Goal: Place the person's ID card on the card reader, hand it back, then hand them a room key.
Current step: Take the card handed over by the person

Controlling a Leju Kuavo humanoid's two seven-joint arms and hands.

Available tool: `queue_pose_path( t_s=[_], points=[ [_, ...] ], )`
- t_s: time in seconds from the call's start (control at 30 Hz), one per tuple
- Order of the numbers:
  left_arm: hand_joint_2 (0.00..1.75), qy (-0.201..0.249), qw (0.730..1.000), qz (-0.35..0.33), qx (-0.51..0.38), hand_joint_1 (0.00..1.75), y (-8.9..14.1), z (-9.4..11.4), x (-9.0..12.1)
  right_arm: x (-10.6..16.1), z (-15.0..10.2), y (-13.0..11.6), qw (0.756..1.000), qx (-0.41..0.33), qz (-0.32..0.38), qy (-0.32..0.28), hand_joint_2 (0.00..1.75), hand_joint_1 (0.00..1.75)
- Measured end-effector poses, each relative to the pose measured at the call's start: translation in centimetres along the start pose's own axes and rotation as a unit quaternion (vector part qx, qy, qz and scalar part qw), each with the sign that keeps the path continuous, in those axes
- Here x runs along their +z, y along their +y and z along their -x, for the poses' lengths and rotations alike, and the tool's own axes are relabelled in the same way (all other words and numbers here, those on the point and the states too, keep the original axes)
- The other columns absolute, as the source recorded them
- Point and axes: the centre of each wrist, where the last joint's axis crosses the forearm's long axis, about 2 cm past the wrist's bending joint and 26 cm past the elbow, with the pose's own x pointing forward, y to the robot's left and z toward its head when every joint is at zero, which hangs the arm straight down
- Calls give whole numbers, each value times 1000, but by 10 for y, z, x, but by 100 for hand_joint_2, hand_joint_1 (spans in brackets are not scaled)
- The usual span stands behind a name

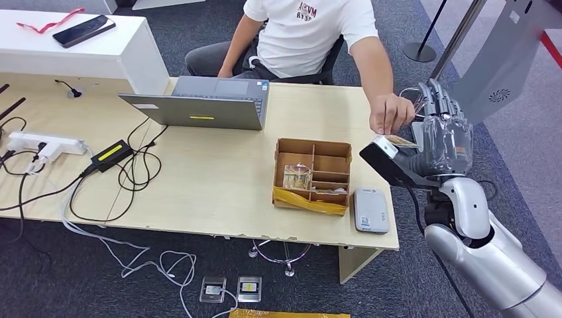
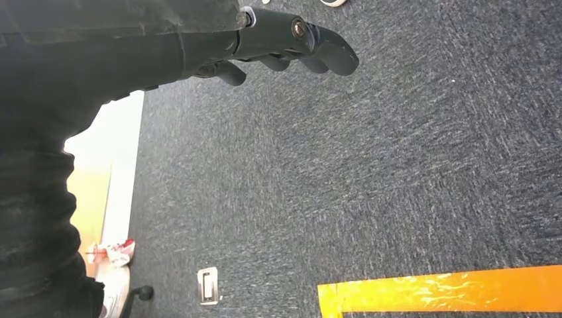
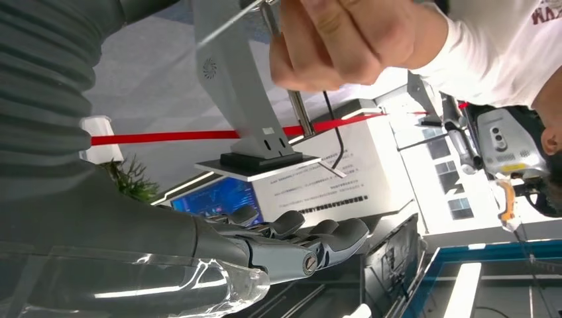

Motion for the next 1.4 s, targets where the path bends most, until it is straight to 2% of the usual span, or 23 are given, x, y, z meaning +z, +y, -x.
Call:
queue_pose_path(
  t_s=[0.07, 0.1, 0.13, 1.2, 1.4],
  points=[
    [175, 0, 1000, 0, -1, 0, 0, 0, 0, 0, -3, 2, 1000, -2, -4, -4, 175, 135],
    [175, 0, 1000, 0, -1, 0, 0, 0, 0, 0, -4, 3, 1000, -2, -6, -5, 175, 168],
    [175, 1, 1000, 0, 0, 0, 0, 1, 0, 1, -5, 4, 1000, -2, -9, -6, 175, 174],
    [175, -2, 1000, 4, -9, 0, -3, 2, 2, 3, -10, 15, 999, -9, -43, -3, 175, 175],
    [175, 0, 1000, 5, -4, 0, -3, 2, 2, 11, -6, 23, 997, -13, -69, 11, 175, 175]
  ],
)
